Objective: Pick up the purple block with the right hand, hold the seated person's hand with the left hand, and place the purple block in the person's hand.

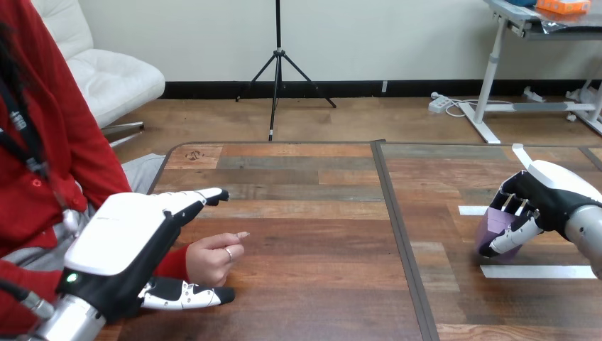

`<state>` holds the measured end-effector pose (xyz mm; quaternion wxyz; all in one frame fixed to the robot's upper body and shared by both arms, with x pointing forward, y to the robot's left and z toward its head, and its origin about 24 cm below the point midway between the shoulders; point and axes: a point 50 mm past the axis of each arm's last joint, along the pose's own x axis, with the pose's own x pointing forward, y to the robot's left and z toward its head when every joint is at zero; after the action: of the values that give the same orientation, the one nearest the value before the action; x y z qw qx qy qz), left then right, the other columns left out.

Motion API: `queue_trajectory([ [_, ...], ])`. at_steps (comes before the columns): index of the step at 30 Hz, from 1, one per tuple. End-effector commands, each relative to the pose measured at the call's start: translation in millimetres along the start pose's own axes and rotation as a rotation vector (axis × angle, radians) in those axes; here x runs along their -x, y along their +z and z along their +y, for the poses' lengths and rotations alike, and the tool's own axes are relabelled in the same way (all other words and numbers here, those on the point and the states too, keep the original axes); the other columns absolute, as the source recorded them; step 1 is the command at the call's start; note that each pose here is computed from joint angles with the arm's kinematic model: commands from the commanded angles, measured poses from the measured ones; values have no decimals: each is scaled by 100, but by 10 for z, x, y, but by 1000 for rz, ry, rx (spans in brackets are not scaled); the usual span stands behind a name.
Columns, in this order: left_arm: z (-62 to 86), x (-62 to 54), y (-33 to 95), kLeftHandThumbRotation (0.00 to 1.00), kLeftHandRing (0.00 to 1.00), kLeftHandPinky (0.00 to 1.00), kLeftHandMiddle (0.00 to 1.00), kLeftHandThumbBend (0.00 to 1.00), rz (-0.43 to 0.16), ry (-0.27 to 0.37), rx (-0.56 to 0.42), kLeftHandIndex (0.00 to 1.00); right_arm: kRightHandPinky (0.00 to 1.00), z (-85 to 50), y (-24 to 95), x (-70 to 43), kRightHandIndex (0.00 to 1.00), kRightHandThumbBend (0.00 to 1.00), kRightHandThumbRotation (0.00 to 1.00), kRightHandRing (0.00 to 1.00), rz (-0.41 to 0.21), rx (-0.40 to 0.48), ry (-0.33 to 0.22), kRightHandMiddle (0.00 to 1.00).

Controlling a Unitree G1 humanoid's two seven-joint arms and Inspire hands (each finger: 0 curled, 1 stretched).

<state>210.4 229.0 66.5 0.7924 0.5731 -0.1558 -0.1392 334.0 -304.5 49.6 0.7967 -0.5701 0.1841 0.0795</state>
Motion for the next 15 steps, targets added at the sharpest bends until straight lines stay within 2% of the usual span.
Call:
queue_trajectory([
  [1, 108, -176, -62, 35, 76, 72, 80, 96, -17, 4, -71, 81, 41, -314, 114, -7, 49, 72, 0, 47, -53, -2, -120, 51],
  [6, 94, -225, -114, 31, 76, 71, 79, 97, 13, -56, -91, 81, 42, -324, 128, -7, 49, 72, 0, 48, -57, 12, -125, 52],
  [15, 88, -295, -190, 25, 73, 68, 76, 99, 45, -120, -141, 78, 43, -336, 136, 1, 49, 72, 0, 48, -74, 14, -135, 52],
])
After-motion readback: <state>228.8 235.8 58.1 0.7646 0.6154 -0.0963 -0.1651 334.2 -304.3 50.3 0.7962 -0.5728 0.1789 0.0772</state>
